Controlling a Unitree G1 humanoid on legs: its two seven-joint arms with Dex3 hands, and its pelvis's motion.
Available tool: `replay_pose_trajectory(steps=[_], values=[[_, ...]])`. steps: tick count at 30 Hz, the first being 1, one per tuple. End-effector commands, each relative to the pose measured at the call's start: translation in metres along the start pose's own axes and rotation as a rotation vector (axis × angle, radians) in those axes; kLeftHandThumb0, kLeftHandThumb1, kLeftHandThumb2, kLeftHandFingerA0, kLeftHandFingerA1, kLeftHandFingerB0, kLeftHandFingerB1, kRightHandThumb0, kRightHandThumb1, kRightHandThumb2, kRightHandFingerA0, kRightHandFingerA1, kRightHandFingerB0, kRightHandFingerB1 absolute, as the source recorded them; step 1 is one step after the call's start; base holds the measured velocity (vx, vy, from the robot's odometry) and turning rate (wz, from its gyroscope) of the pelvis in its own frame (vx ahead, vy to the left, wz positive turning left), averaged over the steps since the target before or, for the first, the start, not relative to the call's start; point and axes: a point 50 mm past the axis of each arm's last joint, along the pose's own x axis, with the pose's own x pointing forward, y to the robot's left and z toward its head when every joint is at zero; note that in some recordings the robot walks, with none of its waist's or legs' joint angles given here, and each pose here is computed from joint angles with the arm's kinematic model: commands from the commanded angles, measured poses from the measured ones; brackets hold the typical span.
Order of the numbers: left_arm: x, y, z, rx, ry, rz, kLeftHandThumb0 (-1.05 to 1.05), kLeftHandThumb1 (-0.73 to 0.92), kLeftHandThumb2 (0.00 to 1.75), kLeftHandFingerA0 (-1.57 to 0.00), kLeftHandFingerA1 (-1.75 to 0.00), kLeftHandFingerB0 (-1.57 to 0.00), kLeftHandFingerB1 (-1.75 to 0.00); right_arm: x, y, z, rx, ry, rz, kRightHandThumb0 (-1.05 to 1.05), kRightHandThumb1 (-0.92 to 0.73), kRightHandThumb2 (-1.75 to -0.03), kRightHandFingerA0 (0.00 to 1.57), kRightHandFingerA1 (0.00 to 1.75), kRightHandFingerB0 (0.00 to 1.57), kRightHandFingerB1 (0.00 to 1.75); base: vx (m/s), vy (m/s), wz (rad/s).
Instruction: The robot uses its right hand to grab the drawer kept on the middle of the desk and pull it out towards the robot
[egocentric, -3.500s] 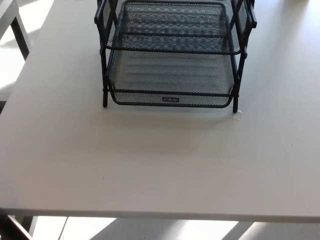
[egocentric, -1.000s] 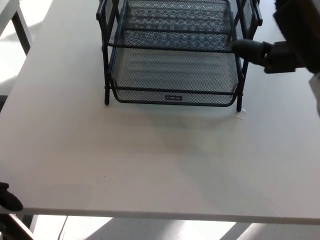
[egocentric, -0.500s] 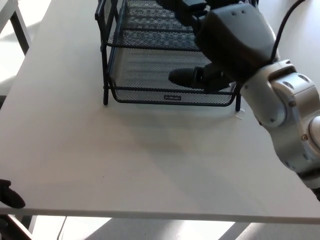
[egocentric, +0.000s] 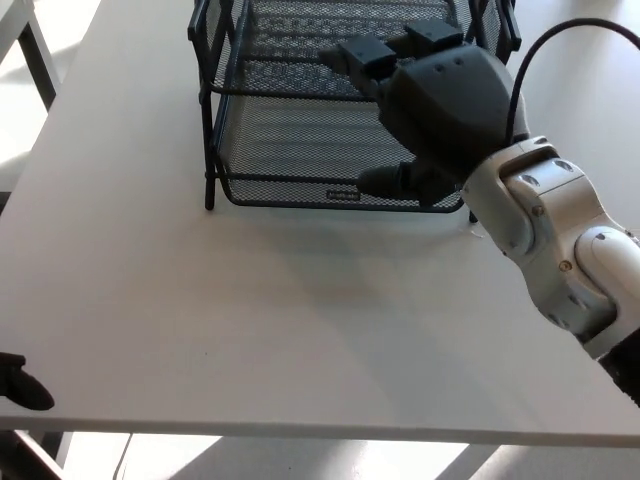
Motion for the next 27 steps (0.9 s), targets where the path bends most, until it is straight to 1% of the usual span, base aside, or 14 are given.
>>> replay_pose_trajectory(steps=[1,6,8,11,12,13,14,15,16,21,22,24,26,27], values=[[0.000,-0.004,0.002,0.017,-0.022,-0.029,-0.29,0.55,0.57,-0.82,-0.89,-0.82,-0.60,0.014,0.009,-0.015,-0.104,0.050,-0.101,-0.72,-0.42,-0.81,0.17,0.57,0.12,0.47,0.00,0.000,0.00],[0.001,-0.003,0.002,0.009,-0.011,-0.036,-0.29,0.55,0.57,-0.82,-0.89,-0.80,-0.57,0.022,0.008,-0.025,-0.097,0.084,-0.118,-0.69,-0.44,-0.82,0.19,0.57,0.14,0.47,0.00,0.000,0.00],[0.000,-0.003,0.002,0.014,-0.015,-0.039,-0.30,0.55,0.57,-0.82,-0.90,-0.80,-0.59,0.025,0.007,-0.027,-0.105,0.096,-0.127,-0.69,-0.44,-0.82,0.22,0.56,0.18,0.46,0.00,0.000,0.00],[0.001,-0.003,0.003,0.022,-0.031,-0.032,-0.30,0.55,0.56,-0.82,-0.92,-0.81,-0.61,0.027,0.006,-0.030,-0.127,0.104,-0.135,-0.70,-0.45,-0.84,0.22,0.56,0.17,0.46,0.00,0.000,0.00],[0.001,-0.003,0.002,0.020,-0.033,-0.033,-0.29,0.54,0.57,-0.82,-0.92,-0.81,-0.60,0.029,0.006,-0.030,-0.131,0.106,-0.145,-0.68,-0.57,-0.58,0.27,0.51,0.22,0.36,0.00,0.000,0.00],[0.002,-0.002,0.002,0.020,-0.030,-0.036,-0.30,0.55,0.56,-0.82,-0.92,-0.80,-0.60,0.030,0.006,-0.030,-0.133,0.113,-0.145,-0.68,-0.57,-0.58,0.26,0.51,0.21,0.36,0.00,0.000,0.00],[0.002,-0.001,0.003,0.022,-0.028,-0.039,-0.30,0.55,0.56,-0.81,-0.90,-0.79,-0.59,0.031,0.006,-0.031,-0.139,0.122,-0.143,-0.70,-0.46,-0.85,0.21,0.56,0.14,0.46,0.00,0.000,0.00],[0.003,-0.001,0.003,0.024,-0.030,-0.040,-0.30,0.55,0.56,-0.82,-0.90,-0.80,-0.59,0.032,0.007,-0.031,-0.150,0.133,-0.138,-0.71,-0.46,-0.85,0.21,0.56,0.15,0.46,0.00,0.000,0.00],[0.003,0.000,0.004,0.023,-0.031,-0.040,-0.30,0.56,0.56,-0.82,-0.89,-0.81,-0.59,0.034,0.008,-0.031,-0.172,0.135,-0.135,-0.72,-0.46,-0.85,0.27,0.59,0.16,0.47,0.00,0.000,0.00],[0.005,0.003,0.006,0.037,-0.033,-0.043,-0.29,0.56,0.56,-0.81,-0.88,-0.80,-0.58,0.037,0.009,-0.034,-0.212,0.146,-0.150,-0.71,-0.45,-0.85,0.29,0.59,0.15,0.47,0.00,0.000,0.00],[0.008,0.008,0.006,0.042,-0.025,-0.049,-0.29,0.55,0.56,-0.81,-0.88,-0.80,-0.58,0.040,0.007,-0.035,-0.243,0.162,-0.137,-0.69,-0.59,-0.58,0.33,0.58,0.19,0.40,0.00,0.000,0.00],[0.010,0.012,0.006,0.048,-0.025,-0.045,-0.30,0.55,0.57,-0.81,-0.87,-0.81,-0.58,0.041,0.006,-0.037,-0.263,0.164,-0.144,-0.69,-0.59,-0.58,0.35,0.58,0.18,0.41,0.00,0.000,0.00],[0.012,0.013,0.006,0.057,-0.034,-0.040,-0.30,0.55,0.56,-0.82,-0.88,-0.81,-0.58,0.043,0.006,-0.039,-0.322,0.153,-0.120,-0.68,-0.60,-0.58,0.43,0.64,0.16,0.42,0.00,0.000,0.00],[0.013,0.015,0.006,0.060,-0.038,-0.035,-0.30,0.55,0.56,-0.82,-0.88,-0.81,-0.58,0.043,0.005,-0.040,-0.329,0.149,-0.126,-0.69,-0.46,-0.87,0.45,0.68,0.13,0.50,0.00,0.000,0.00]])
